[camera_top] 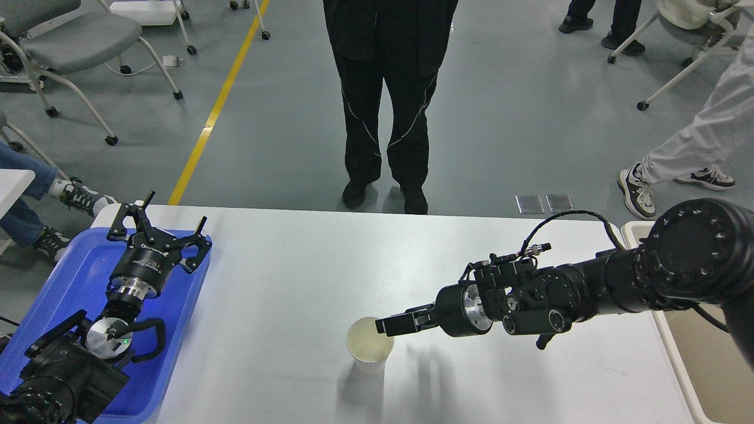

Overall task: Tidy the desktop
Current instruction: 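Lower the right gripper to the paper cup rim and close on it, then lift the paper cup with the right gripper, tipping it sideways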

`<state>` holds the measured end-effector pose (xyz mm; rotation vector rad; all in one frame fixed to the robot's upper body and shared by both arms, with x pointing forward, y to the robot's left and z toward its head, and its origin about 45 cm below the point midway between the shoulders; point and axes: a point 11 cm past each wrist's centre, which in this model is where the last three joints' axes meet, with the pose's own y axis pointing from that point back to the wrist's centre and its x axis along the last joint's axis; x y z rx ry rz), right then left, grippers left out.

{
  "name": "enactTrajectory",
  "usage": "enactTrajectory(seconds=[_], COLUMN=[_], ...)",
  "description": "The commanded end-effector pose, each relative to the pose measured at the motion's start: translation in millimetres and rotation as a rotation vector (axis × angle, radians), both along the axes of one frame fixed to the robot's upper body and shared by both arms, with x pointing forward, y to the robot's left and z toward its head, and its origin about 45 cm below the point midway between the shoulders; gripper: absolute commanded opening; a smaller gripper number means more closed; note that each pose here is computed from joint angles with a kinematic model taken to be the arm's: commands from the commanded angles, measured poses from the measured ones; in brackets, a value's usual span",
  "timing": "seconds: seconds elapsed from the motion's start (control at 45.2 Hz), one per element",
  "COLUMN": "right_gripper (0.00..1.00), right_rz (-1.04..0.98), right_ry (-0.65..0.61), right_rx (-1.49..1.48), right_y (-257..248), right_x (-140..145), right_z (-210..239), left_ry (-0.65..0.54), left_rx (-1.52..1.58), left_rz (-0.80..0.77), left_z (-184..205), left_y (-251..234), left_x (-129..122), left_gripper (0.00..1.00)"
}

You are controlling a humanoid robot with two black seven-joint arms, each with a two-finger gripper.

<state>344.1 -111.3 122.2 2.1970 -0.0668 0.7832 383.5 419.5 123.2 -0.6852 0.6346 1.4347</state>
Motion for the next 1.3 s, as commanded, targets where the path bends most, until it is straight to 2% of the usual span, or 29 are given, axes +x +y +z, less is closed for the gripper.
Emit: enactTrajectory(seconds=[0.0, 0.729, 0.862, 0.928, 1.017, 1.215, 1.282], right_gripper=[1.00, 1.00, 0.97, 0.79, 0.67, 0.26, 0.06], right_rz=[-0.012, 0.007, 0.032, 0.083, 0.122, 0.192, 0.194], right_ry=[0.013, 0.013, -0.006, -0.060, -0.069, -0.072, -0.077], right_rx=[0.001, -0.034, -0.037, -0.038, -0.016, 0.042, 0.040], right_y=[-3, -15, -15, -14, -12, -9, -10], right_x=[-4, -10, -11, -11, -13, -16, -15], right_z=[-8, -28, -28, -27, -24, -18, -17], left_ry=[0.000, 0.000, 0.000, 0.000, 0.000, 0.000, 0.000], left_rx=[0.000, 0.000, 0.000, 0.000, 0.000, 0.000, 0.000], left_rz=[0.000, 0.000, 0.000, 0.000, 0.000, 0.000, 0.000], left_z=[0, 0, 0, 0, 0, 0, 0], left_y=[0, 0, 0, 0, 0, 0, 0], left_x=[0, 0, 0, 0, 0, 0, 0], left_gripper=[1.00, 1.00, 1.00, 1.00, 1.00, 1.00, 1.00])
